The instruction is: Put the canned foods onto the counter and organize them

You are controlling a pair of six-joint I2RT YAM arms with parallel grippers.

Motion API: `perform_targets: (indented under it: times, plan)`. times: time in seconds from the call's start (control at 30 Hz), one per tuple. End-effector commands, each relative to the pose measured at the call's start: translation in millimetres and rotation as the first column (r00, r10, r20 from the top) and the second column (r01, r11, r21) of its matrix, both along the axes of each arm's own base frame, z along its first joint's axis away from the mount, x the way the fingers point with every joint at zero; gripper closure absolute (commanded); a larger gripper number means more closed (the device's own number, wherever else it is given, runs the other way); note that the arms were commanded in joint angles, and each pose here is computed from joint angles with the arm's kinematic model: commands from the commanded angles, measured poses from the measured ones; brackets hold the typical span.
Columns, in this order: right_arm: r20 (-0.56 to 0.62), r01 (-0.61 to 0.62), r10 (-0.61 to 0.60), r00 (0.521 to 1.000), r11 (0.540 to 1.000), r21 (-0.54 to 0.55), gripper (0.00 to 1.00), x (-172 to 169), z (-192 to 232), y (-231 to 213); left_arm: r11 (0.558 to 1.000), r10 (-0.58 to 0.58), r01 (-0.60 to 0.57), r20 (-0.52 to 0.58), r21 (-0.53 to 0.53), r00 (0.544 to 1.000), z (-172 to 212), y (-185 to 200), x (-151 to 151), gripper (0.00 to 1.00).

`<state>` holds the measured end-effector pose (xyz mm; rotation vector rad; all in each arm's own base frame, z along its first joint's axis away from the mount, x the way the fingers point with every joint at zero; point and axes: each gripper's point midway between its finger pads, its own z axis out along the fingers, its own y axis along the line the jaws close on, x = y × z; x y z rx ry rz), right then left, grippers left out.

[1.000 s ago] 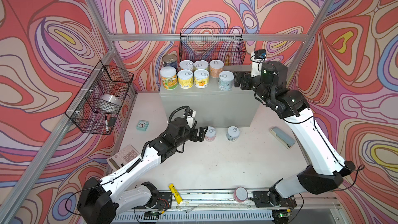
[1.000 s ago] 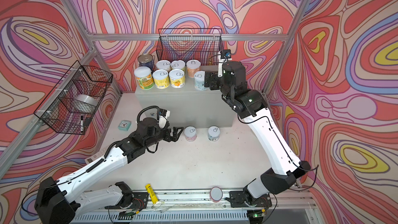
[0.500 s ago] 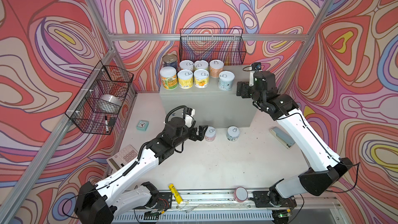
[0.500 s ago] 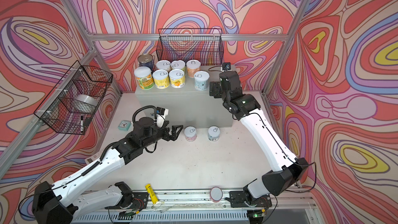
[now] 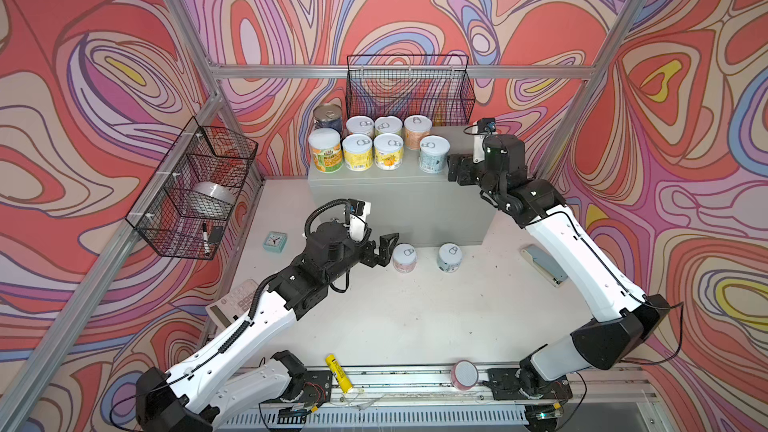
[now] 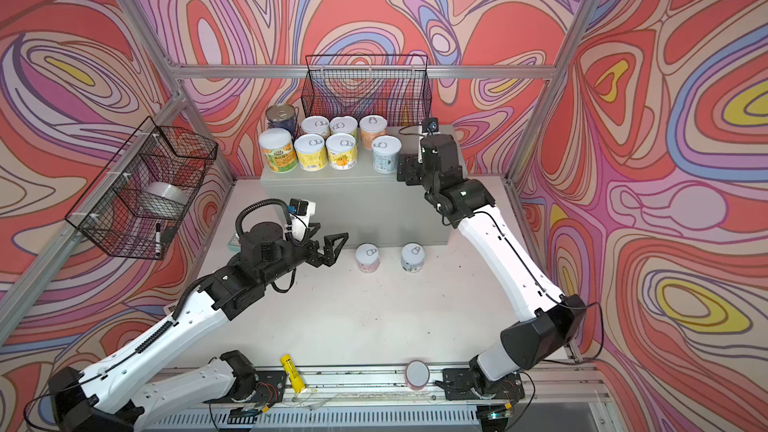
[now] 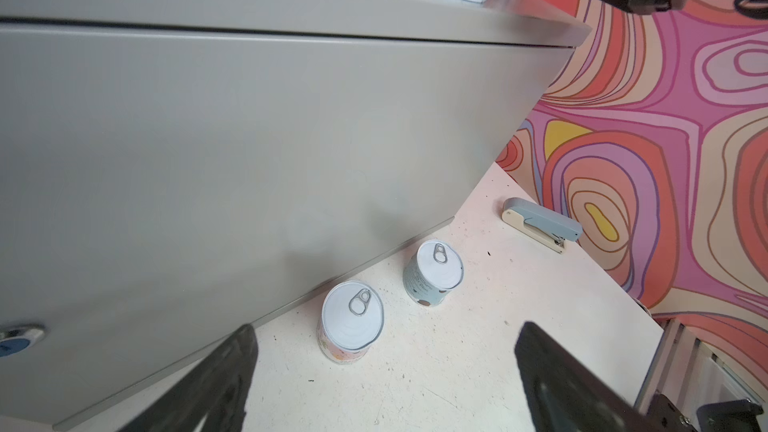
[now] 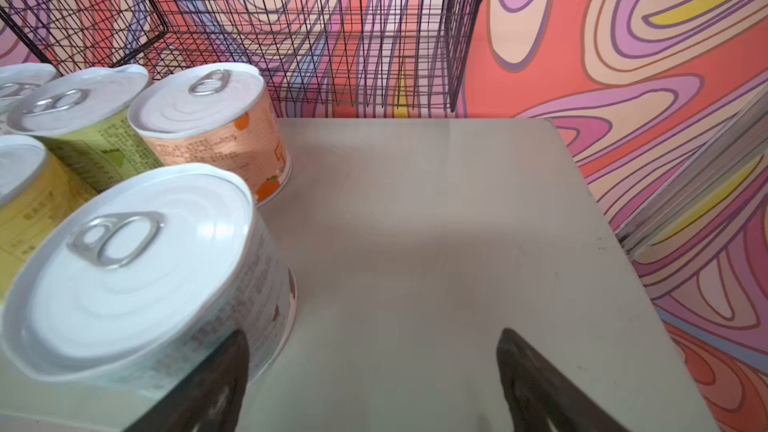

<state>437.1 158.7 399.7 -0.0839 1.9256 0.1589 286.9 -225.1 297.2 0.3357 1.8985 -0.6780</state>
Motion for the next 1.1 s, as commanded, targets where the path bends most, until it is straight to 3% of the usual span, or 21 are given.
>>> perform_targets:
  times: [0.0, 1.07]
  plan:
    - [0.022, -0.041, 0.041, 0.999, 0.998, 0.046, 0.04, 4, 7, 11, 1.0, 0.021, -0.02, -0.024, 0.016, 0.999, -11, 5, 1, 0.02]
    - [0.025, -0.168, 0.166, 0.986, 0.978, 0.124, 0.06, 10, 5, 40, 0.998, 0.047, -0.045, -0.05, 0.034, 0.998, -27, 8, 4, 0.02]
